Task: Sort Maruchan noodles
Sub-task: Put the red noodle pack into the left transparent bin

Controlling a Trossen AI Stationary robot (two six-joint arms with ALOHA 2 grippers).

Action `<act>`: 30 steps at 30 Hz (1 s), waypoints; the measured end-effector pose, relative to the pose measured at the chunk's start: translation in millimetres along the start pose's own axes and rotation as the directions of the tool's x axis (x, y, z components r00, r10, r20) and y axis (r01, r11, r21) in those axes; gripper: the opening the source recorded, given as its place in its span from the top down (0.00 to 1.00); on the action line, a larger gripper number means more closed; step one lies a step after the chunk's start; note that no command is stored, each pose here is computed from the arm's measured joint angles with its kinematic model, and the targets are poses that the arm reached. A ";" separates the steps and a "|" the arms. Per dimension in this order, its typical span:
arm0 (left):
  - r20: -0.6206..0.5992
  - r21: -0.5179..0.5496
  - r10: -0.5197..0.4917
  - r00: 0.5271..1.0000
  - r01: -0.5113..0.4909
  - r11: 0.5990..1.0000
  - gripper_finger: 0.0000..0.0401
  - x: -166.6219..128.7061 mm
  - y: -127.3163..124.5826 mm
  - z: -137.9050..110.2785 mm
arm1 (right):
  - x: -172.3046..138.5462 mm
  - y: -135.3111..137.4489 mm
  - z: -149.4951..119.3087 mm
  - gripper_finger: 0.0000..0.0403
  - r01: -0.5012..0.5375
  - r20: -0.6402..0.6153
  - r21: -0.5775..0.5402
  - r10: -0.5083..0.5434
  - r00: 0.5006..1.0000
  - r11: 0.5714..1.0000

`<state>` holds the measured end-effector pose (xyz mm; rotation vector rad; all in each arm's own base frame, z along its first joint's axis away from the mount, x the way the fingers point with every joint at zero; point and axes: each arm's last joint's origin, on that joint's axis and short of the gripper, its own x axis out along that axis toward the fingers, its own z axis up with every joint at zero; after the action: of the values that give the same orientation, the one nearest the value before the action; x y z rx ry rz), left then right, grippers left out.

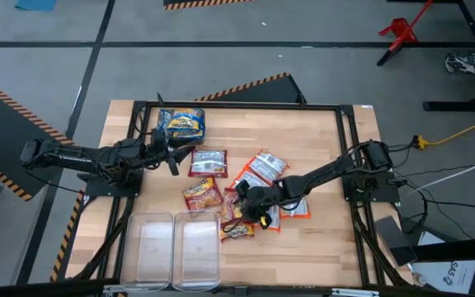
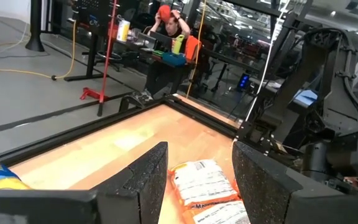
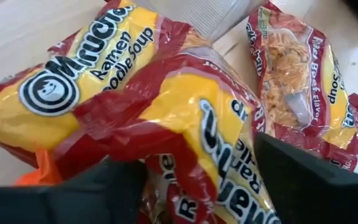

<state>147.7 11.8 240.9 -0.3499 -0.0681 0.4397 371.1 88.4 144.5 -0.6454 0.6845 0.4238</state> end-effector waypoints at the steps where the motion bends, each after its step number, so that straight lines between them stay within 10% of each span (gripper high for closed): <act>1: 0.001 -0.003 0.000 1.000 0.000 1.000 0.57 0.0 0.0 0.1 | 0.0 0.0 0.0 0.39 0.001 0.000 0.002 -0.001 1.000 1.000; 13: 0.003 -0.008 -0.002 1.000 0.002 1.000 0.57 0.0 -0.1 0.3 | -10.1 -6.6 5.7 0.96 0.082 -0.006 -0.003 -0.082 0.997 0.997; 30: -0.048 0.221 -0.111 0.993 0.118 0.968 0.56 2.5 -6.2 -4.1 | -123.6 -85.7 25.6 0.98 0.377 0.220 0.195 -0.415 0.883 0.905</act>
<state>153.1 6.3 239.2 -0.1312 -0.0040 0.3226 343.0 24.6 280.1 -0.5608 0.3169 0.0687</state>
